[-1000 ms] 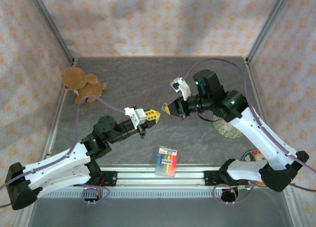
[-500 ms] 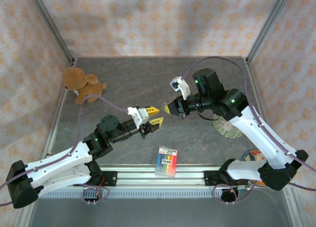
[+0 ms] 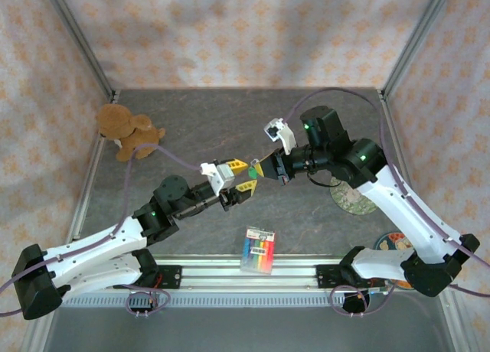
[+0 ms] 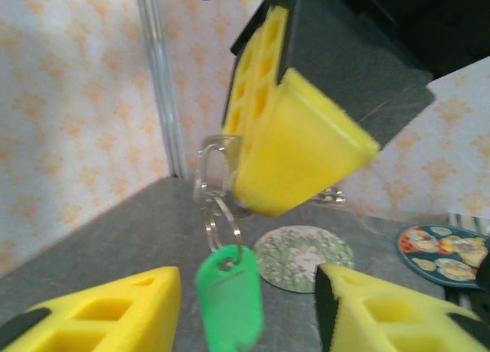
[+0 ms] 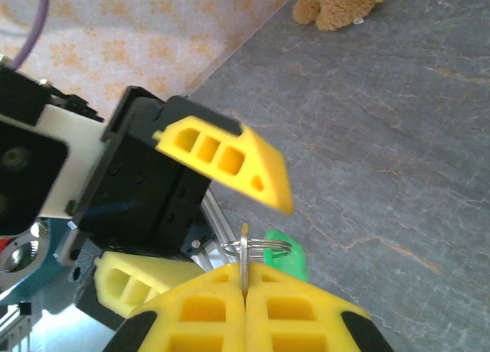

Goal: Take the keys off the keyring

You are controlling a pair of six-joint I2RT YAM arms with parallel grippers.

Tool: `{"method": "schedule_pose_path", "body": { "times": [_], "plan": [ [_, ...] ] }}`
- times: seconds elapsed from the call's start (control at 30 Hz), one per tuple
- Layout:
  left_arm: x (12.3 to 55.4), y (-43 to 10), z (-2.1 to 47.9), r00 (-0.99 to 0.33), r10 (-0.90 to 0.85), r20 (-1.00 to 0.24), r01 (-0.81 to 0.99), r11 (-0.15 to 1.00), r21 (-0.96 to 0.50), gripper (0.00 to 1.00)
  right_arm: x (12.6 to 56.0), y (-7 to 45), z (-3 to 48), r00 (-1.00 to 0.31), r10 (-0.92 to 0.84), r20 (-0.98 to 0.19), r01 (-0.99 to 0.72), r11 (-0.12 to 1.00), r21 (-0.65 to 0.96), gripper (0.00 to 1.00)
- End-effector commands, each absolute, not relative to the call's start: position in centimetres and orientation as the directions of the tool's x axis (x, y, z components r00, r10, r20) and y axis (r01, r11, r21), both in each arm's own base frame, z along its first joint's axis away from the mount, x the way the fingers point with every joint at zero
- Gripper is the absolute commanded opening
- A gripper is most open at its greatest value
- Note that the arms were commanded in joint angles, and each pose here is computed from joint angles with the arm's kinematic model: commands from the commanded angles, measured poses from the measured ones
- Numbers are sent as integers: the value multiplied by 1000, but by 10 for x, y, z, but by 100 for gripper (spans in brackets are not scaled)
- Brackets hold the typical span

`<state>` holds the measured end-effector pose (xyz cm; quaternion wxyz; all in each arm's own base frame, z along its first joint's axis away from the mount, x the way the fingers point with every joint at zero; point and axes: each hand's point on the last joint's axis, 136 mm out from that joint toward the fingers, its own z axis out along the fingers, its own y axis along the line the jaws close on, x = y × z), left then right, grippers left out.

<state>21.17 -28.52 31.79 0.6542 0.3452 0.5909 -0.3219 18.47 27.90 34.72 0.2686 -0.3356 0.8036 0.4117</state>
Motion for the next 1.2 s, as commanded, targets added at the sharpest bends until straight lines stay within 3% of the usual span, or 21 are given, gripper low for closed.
{"method": "schedule_pose_path", "body": {
  "times": [0.0,0.23,0.57,1.03,1.17],
  "plan": [
    [215,-276,333,156,-77,-985,792,605,78,61,177,281,364,-620,-287,-730,-773,385,505,0],
    [217,-285,348,222,-85,-971,795,593,130,66,171,286,369,-634,-277,-722,-767,339,544,0],
    [225,-292,359,290,-56,-955,770,607,198,64,163,291,371,-647,-283,-708,-762,283,583,0],
    [222,-296,365,314,-36,-949,780,579,236,37,153,289,386,-637,-259,-726,-771,230,594,0],
    [219,-296,368,316,-45,-948,786,572,235,23,153,288,389,-632,-249,-734,-774,231,589,0]
  ]
}}
